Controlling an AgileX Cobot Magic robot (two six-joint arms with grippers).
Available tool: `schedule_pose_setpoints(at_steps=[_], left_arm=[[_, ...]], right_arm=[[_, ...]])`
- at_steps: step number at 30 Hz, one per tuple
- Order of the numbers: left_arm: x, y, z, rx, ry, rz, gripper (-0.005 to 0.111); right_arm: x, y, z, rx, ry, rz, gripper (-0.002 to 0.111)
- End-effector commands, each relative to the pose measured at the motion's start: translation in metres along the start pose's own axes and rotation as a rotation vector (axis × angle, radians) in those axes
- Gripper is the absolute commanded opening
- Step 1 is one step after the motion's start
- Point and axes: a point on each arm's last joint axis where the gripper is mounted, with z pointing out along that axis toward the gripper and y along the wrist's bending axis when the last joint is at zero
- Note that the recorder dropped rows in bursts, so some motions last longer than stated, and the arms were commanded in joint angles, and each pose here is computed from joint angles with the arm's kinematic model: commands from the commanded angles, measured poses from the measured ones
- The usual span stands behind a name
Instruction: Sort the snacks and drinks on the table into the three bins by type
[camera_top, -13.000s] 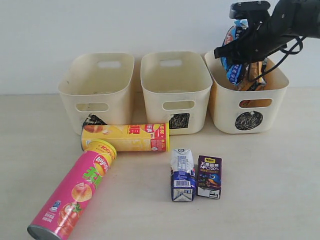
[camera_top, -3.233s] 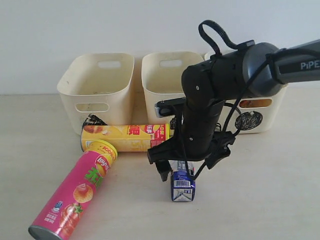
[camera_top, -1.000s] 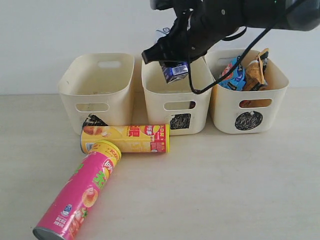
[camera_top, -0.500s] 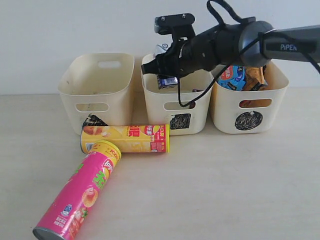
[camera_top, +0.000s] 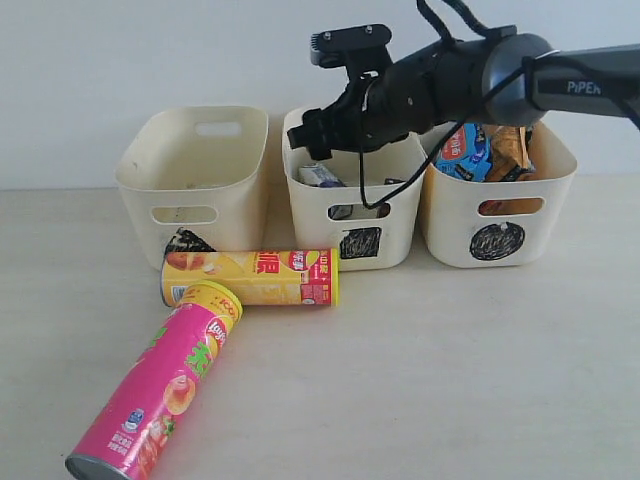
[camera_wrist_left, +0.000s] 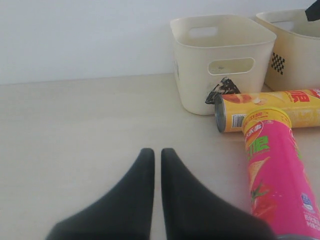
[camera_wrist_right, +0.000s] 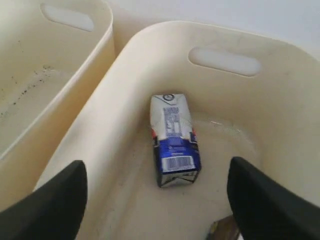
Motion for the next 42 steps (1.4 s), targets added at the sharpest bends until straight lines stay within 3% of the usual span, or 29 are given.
schedule_pose_setpoints(at_steps=[1, 8, 15, 22, 30, 42], left_arm=[[0.001, 0.0, 0.0, -0.002, -0.005, -0.017, 0.004], [0.001, 0.0, 0.0, -0.002, -0.005, -0.017, 0.004], [0.0, 0.0, 0.0, -0.002, -0.008, -0.017, 0.004], [0.0, 0.0, 0.0, -0.002, -0.008, -0.017, 0.004], [0.0, 0.0, 0.0, -0.002, -0.008, -0.017, 0.004], [0.001, 0.0, 0.0, -0.002, -0.004, -0.017, 0.004]], right_arm=[[-0.011, -0.007, -0.027, 0.04, 0.084, -0.043, 0.053], [-0.015, -0.017, -0.062, 0.126, 0.256, -0.099, 0.0], [-0.008, -0.037, -0.096, 0.242, 0.502, -0.171, 0.0], [-0.018, -0.082, -0.14, 0.329, 0.534, 0.0, 0.0], [-0.011, -0.112, -0.183, 0.274, 0.518, 0.134, 0.0], [0.05, -0.094, -0.223, 0.145, 0.562, 0.086, 0.0]])
